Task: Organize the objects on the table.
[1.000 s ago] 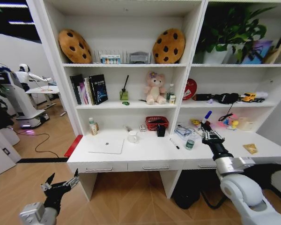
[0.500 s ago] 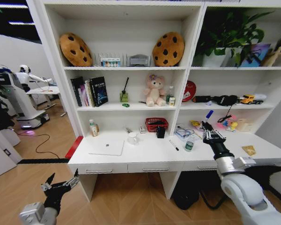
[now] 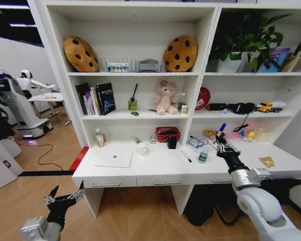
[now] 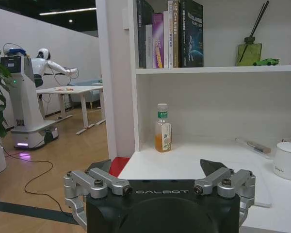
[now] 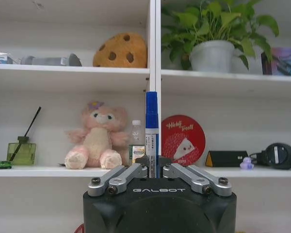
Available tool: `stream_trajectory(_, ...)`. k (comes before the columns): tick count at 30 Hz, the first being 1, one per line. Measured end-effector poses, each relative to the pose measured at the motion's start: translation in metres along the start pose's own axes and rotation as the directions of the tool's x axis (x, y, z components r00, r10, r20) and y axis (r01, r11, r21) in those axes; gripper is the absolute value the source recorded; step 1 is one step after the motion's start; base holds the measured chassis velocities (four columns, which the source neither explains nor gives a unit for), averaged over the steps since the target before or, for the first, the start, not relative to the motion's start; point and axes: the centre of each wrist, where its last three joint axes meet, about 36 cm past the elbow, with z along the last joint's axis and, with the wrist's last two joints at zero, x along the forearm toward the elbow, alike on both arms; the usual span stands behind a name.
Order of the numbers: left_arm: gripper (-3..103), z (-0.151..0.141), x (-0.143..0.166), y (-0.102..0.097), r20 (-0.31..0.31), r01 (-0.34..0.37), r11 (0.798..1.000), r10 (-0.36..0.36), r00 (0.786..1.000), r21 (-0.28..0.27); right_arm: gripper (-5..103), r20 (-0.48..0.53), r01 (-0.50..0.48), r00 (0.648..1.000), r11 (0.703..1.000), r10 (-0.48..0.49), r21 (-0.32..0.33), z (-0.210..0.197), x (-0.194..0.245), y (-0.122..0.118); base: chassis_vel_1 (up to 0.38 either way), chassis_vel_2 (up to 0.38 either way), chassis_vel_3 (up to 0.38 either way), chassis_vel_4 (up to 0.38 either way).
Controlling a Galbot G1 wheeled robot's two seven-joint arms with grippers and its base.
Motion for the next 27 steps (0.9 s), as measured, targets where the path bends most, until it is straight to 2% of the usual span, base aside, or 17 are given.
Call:
stream_trajectory(4, 100, 0.000, 0.000, 0.000, 0.000, 0.000, 1.000, 0.000, 1.000, 0.000, 9, -0.033, -0.005, 0.999, 0.999, 0.003, -0.047, 0.002, -0.001, 0.004, -0.185, 0.179, 0.182, -0.189)
stream_trajectory(11, 100, 0.000, 0.000, 0.000, 0.000, 0.000, 1.000, 0.000, 1.000, 0.000, 9, -0.053, -0.006, 0.999, 0.997, 0.002, -0.083, 0.006, -0.002, 0.007, -0.231, 0.233, 0.233, -0.255)
stream_trajectory(22, 100, 0.000, 0.000, 0.000, 0.000, 0.000, 1.000, 0.000, 1.000, 0.000, 9, -0.026, -0.013, 1.000, 0.996, 0.011, -0.089, 0.009, -0.001, 0.007, -0.294, 0.297, 0.301, -0.314)
stream_trajectory(27, 100, 0.000, 0.000, 0.000, 0.000, 0.000, 1.000, 0.000, 1.000, 0.000, 9, -0.070, -0.024, 0.997, 0.996, 0.018, -0.085, 0.019, 0.005, 0.011, -0.169, 0.175, 0.096, -0.081)
